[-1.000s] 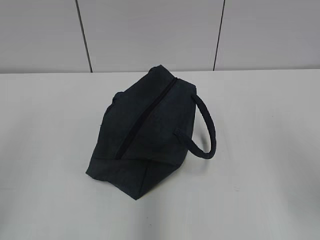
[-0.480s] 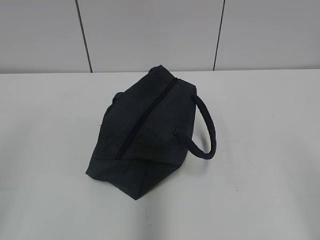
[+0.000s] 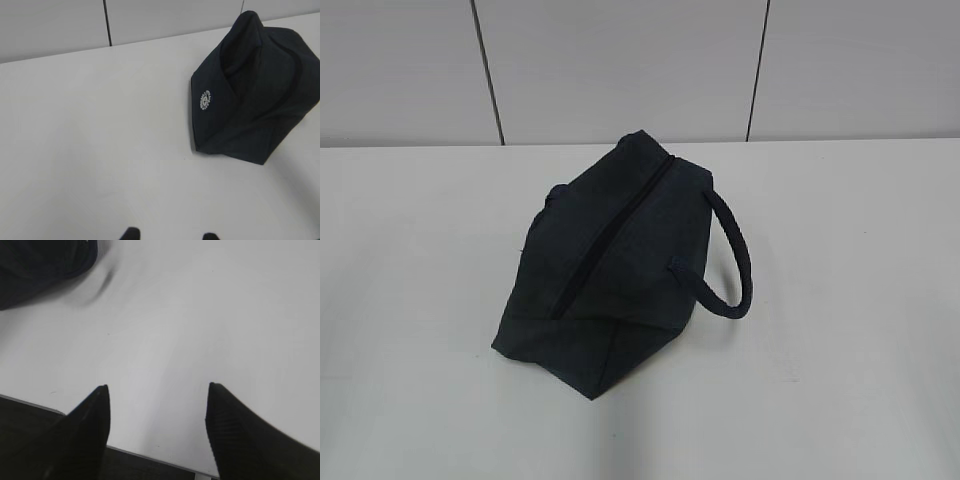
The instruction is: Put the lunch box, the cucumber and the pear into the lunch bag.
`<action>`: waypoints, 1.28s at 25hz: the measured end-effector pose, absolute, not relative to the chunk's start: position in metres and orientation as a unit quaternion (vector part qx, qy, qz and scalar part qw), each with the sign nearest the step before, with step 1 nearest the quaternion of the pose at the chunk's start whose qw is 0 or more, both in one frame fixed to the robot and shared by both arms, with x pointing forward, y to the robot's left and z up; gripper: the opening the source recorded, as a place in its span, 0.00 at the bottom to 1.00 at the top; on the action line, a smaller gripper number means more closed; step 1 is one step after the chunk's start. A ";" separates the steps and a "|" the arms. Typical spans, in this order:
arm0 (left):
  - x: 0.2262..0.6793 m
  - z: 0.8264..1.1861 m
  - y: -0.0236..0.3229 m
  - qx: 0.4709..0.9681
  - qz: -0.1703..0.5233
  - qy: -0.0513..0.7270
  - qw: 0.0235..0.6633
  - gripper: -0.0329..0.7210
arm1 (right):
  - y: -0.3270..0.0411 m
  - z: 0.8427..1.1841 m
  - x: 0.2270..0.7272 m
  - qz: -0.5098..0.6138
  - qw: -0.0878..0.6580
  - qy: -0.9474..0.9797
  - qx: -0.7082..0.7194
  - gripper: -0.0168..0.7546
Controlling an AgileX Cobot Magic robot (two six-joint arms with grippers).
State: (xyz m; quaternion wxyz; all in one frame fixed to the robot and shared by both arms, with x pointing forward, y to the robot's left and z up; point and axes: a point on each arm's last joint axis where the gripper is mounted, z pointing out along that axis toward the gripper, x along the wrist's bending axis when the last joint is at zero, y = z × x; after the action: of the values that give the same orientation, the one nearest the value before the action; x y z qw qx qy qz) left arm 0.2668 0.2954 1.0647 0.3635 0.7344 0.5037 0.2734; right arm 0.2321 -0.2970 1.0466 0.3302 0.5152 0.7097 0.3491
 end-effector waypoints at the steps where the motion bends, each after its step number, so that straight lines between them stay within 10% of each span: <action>1: 0.262 1.061 0.296 0.734 0.269 0.505 0.365 0.36 | -0.297 1.046 0.231 0.350 0.331 0.709 0.515 0.64; 32: 0.229 1.054 0.308 0.700 0.298 0.492 0.424 0.36 | -0.298 1.046 0.227 0.361 0.338 0.699 0.517 0.64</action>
State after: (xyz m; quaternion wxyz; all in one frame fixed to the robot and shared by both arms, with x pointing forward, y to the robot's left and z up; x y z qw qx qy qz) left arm 0.2291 0.3083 1.0540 0.4236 0.6998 0.4918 0.2985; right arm 0.2269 -0.2979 1.0460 0.3375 0.5166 0.6993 0.3607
